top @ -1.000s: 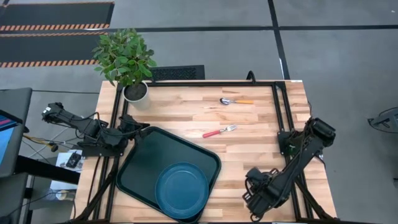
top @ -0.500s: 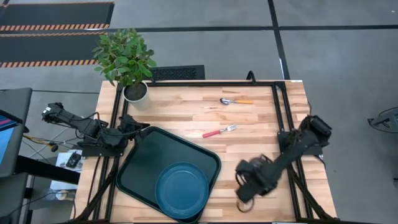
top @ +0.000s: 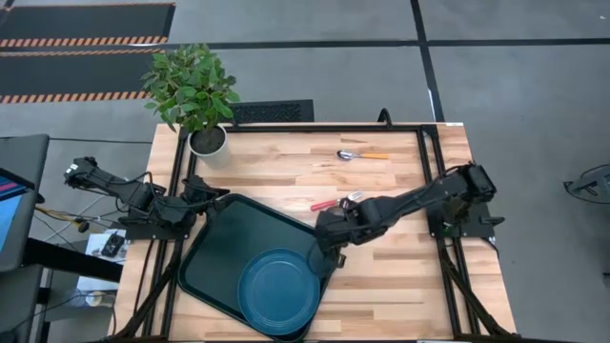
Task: Pick and place plate/cup/fork/spoon on tray
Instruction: Put the dark blue glass on the black serving tray to the top right of the dark blue plate
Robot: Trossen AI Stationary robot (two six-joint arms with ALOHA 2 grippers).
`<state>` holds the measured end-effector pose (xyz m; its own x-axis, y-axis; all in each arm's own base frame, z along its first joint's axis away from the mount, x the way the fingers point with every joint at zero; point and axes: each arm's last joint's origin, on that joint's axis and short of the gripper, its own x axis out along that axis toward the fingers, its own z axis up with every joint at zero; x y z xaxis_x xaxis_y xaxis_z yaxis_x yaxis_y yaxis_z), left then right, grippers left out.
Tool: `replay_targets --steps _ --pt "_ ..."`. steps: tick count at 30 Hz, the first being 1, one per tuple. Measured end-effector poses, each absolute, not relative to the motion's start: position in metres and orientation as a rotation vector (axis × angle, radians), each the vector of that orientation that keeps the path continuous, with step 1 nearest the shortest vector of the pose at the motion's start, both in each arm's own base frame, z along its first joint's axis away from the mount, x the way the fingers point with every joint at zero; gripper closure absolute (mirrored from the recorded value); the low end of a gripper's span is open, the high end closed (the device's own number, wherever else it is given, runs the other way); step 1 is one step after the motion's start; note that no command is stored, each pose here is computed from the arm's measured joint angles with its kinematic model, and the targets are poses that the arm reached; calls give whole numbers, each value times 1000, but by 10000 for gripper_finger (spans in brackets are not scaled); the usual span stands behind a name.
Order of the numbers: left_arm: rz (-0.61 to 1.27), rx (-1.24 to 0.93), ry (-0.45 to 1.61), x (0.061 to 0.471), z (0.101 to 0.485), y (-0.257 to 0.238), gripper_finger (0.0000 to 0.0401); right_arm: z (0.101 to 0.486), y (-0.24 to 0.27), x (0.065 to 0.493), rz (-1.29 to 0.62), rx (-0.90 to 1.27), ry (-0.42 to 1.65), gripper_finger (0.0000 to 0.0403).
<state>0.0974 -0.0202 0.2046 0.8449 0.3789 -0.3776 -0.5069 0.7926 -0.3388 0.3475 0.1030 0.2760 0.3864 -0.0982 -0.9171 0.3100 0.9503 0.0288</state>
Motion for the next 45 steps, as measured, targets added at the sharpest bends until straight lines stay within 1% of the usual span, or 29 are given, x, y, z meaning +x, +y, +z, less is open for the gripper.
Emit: replay_targets --steps 7,11,16,20,23,27,31,38,45 --pt "484 -447 299 97 205 -20 225 274 120 355 -165 150 1083 395" --pt "485 -452 298 97 205 -20 225 271 129 363 -137 100 1120 396" --pt "485 -452 299 97 205 -20 225 257 140 377 -96 10 1231 395" --pt "485 -453 299 97 205 -20 225 255 146 385 -84 -34 1284 393" --pt "485 -452 299 97 205 -20 225 251 148 391 -85 -43 1309 392" --pt "486 -452 300 97 204 -20 225 253 152 394 -78 -38 1290 391" --pt "486 -451 301 97 204 -20 225 243 159 395 -66 -16 1319 391" --pt "486 -452 300 97 204 -20 225 243 167 393 -55 -22 1304 390" --pt "486 -452 300 97 204 -20 225 243 167 393 -57 -20 1303 369"
